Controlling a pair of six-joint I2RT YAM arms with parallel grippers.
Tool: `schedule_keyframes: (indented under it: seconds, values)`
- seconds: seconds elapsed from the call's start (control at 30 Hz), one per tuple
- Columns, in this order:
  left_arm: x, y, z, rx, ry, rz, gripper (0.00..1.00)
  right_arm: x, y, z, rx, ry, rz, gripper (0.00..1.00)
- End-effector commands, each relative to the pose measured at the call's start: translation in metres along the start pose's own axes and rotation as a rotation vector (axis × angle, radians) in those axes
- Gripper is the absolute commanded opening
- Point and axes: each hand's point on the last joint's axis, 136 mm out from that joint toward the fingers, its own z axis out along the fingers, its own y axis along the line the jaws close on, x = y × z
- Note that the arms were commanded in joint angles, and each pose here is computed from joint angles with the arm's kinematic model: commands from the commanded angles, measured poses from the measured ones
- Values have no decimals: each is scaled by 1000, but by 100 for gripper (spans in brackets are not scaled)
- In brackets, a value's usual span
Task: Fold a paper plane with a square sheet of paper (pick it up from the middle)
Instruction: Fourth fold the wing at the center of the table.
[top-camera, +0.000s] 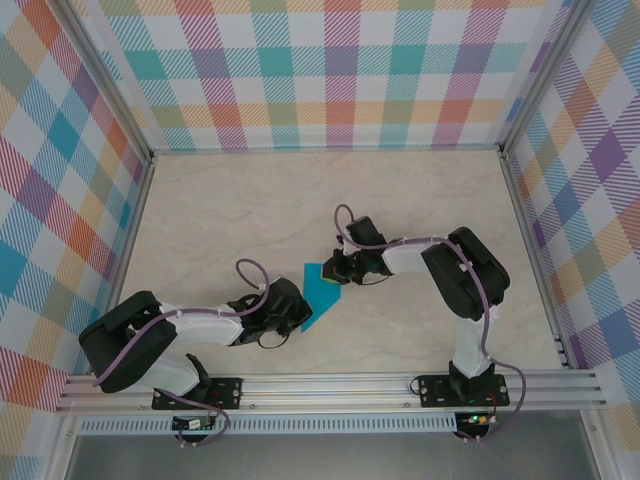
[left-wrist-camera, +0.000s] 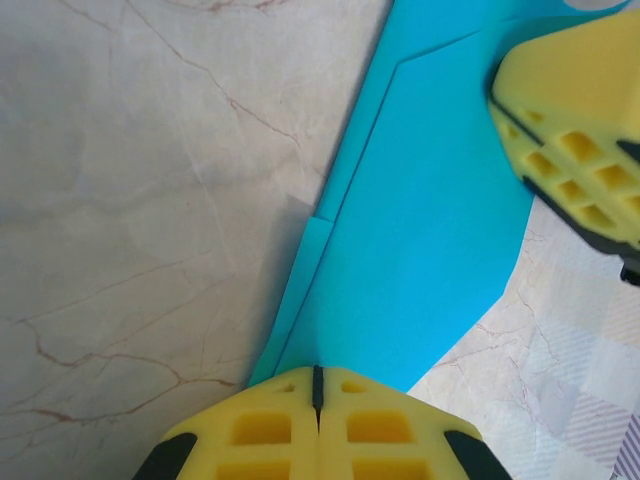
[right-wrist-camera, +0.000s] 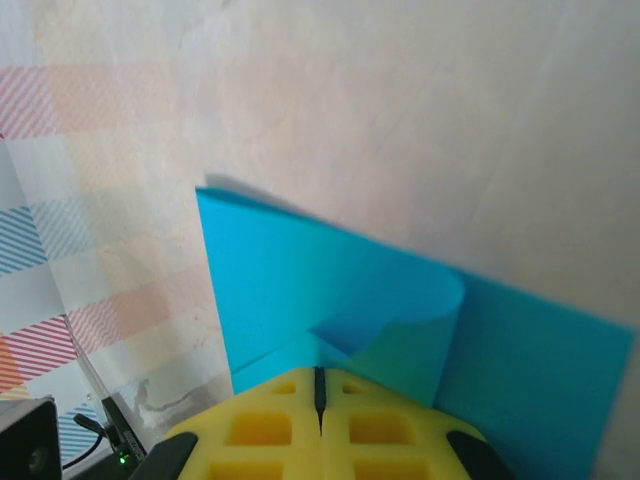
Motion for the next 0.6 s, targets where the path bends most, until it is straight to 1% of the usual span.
schedule_keyframes:
  seconds: [0.0, 0.3, 0.4, 0.57]
  values:
    - [9, 96, -7, -327, 12, 10, 0, -35, -36, -4, 95, -95, 25, 5]
    - [7, 95, -11, -322, -2, 12, 0, -65, -38, -19, 101, -143, 52, 6]
    - [7, 95, -12, -323, -2, 12, 0, -69, -22, -26, 64, -144, 28, 7]
    - [7, 94, -12, -319, -3, 13, 0, -68, 16, -52, -14, -165, -26, 9]
